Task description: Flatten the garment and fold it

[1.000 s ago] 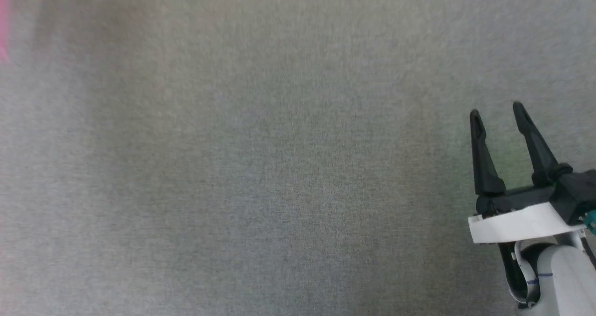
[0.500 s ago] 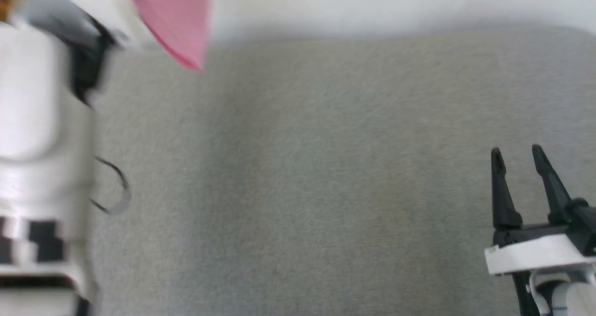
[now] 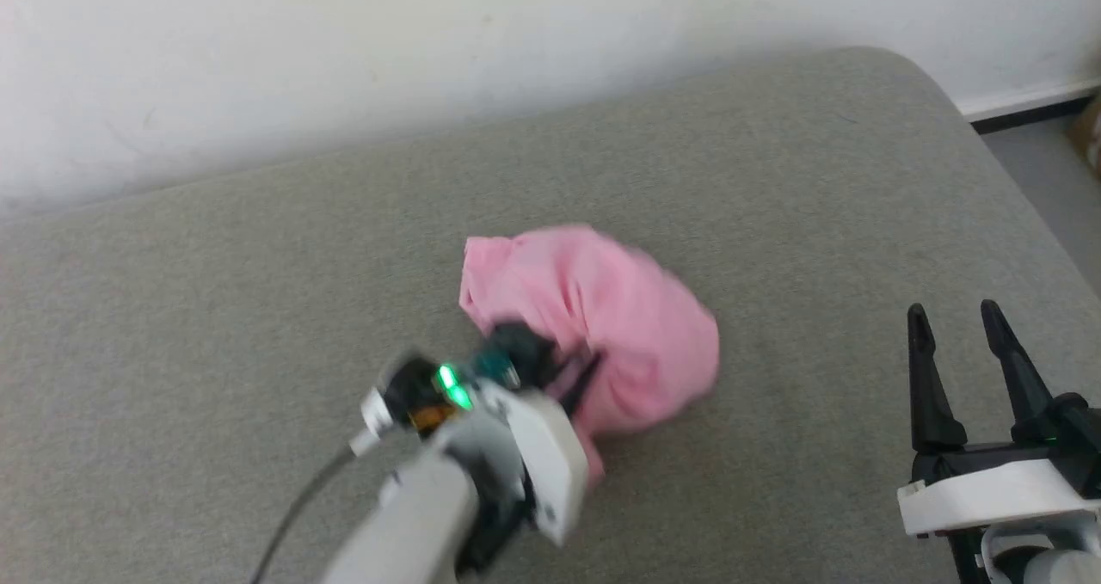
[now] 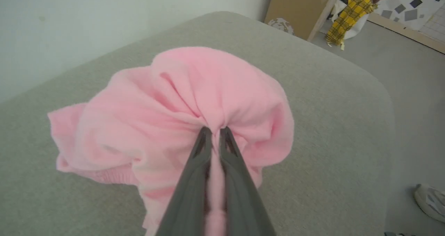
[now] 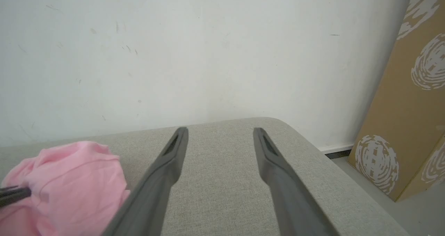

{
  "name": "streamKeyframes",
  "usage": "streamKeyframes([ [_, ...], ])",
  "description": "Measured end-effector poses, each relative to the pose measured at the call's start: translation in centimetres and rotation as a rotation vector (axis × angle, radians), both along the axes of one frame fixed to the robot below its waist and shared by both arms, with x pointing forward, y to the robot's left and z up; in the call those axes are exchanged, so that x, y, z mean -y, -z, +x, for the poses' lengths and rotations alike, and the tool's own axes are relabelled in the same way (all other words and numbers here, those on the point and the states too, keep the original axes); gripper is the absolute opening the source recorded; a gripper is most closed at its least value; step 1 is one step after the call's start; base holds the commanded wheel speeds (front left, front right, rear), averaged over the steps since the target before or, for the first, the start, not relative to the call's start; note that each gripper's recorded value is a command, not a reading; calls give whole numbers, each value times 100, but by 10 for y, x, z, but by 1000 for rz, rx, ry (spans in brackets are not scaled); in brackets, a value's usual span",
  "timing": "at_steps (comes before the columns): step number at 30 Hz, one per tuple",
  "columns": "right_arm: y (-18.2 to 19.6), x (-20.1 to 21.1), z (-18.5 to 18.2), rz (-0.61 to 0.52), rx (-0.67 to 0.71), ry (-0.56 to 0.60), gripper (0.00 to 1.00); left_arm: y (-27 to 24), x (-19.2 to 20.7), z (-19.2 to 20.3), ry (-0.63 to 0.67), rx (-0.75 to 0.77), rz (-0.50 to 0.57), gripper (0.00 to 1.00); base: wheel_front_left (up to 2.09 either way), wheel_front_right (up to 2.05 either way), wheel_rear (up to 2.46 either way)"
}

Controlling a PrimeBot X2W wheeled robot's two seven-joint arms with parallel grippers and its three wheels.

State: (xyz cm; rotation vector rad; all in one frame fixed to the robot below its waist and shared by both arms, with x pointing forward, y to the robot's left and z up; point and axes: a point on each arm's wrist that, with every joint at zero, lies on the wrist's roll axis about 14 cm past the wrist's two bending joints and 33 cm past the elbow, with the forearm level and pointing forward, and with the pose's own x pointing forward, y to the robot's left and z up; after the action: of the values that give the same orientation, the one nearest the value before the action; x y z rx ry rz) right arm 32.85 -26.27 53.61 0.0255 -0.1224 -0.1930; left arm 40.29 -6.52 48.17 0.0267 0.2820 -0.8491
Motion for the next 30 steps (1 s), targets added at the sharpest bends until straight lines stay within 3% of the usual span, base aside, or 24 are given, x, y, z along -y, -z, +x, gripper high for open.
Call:
streamKeyframes([
  [4,1,6,-10,1,-6,24,100,38,24,-62,129,-116,28,0,0,0,0],
  [7,2,1,-7,4,-8,8,100,44,31,-87,166,-130,-2,0,0,0,0],
  [8,2,-1,-5,5,-8,1,100,43,32,-89,168,-119,-12,56,0,0,0],
  [9,2,-4,-4,7,-9,-8,100,40,31,-89,164,-103,-31,100,0,0,0],
  [14,0,-14,2,8,-2,-45,100,4,28,-83,101,21,-208,100,0,0,0],
  [18,2,-21,2,8,-9,-68,100,-27,8,-62,-34,116,-334,100,0,0,0],
  [30,0,-42,9,-5,-23,-138,100,-76,-117,-2,-520,319,-386,100,0,0,0],
])
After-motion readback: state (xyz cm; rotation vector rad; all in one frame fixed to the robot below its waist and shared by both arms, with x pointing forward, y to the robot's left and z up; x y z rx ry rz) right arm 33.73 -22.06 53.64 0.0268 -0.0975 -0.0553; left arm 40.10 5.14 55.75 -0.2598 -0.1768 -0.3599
